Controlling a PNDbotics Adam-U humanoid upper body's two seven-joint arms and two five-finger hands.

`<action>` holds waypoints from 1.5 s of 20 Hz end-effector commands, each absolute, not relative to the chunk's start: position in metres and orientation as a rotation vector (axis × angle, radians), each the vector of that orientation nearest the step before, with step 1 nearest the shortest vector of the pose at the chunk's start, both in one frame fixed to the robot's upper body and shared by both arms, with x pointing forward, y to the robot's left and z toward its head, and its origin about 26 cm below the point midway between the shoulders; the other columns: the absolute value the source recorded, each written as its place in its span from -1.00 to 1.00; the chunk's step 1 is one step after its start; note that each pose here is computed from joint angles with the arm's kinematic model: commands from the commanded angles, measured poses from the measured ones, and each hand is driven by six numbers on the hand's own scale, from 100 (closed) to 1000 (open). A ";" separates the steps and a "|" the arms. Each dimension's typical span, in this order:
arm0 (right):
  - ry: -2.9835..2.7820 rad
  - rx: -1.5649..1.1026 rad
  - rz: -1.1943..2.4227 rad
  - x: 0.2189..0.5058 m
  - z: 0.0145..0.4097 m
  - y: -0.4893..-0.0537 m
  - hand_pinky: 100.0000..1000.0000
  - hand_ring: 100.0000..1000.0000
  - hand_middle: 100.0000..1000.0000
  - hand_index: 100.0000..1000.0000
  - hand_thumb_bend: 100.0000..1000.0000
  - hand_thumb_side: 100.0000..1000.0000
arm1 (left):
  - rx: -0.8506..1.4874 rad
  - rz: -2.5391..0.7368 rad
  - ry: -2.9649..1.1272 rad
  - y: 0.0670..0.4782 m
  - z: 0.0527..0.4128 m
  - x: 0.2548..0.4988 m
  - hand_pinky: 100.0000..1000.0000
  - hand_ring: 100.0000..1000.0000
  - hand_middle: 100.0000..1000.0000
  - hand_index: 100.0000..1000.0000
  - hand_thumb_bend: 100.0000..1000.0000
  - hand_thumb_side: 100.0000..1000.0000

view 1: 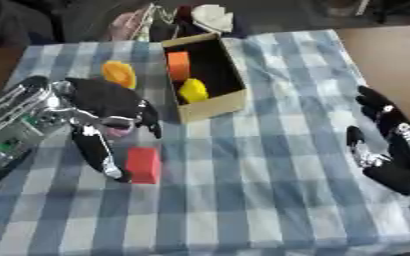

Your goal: Pick up objects on the table and place them in the box.

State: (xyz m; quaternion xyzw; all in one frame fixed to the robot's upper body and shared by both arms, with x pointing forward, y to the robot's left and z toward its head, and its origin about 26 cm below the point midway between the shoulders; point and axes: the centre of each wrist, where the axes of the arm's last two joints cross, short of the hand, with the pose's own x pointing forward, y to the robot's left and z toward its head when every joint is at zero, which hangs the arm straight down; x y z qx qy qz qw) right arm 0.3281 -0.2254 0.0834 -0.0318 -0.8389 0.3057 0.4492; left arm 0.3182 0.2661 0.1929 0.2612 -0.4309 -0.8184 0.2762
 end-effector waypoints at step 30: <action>-2.089 -0.097 0.769 0.328 0.089 -0.230 1.00 1.00 1.00 1.00 -1.00 -0.27 | 0.989 -2.024 -1.345 0.270 0.235 0.326 0.08 -0.19 -0.18 0.17 -0.30 -0.84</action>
